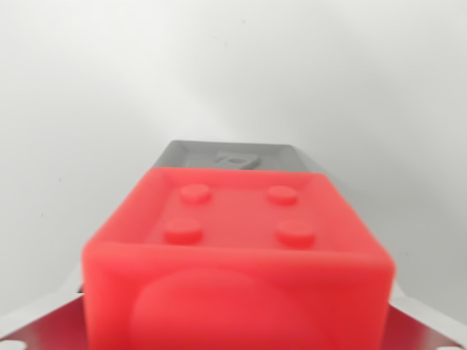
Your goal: Destack cube
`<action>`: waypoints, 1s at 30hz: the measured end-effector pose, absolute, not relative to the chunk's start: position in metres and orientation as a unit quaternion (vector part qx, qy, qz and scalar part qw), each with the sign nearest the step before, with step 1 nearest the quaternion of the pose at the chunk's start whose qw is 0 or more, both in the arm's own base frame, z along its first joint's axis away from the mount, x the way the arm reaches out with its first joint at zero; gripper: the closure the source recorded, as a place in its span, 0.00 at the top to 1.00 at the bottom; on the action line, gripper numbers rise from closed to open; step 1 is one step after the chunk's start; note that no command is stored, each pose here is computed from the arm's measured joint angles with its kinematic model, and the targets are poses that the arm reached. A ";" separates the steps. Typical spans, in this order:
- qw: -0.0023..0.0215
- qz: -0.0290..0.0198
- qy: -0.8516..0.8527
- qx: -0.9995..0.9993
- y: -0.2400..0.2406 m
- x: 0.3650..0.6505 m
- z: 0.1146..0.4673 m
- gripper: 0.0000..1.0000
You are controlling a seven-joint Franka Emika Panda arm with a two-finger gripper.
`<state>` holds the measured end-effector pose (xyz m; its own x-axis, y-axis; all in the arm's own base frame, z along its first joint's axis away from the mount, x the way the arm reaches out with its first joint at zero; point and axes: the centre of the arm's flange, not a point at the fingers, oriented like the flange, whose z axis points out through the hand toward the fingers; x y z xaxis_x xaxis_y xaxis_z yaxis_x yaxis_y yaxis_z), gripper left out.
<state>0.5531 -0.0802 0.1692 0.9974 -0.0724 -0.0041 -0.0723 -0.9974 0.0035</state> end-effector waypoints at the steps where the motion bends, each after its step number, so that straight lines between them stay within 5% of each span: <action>1: 0.002 -0.002 -0.036 0.999 -0.080 0.553 0.169 0.00; 30: 0.001 -0.001 -0.036 0.999 -0.080 0.554 0.178 0.00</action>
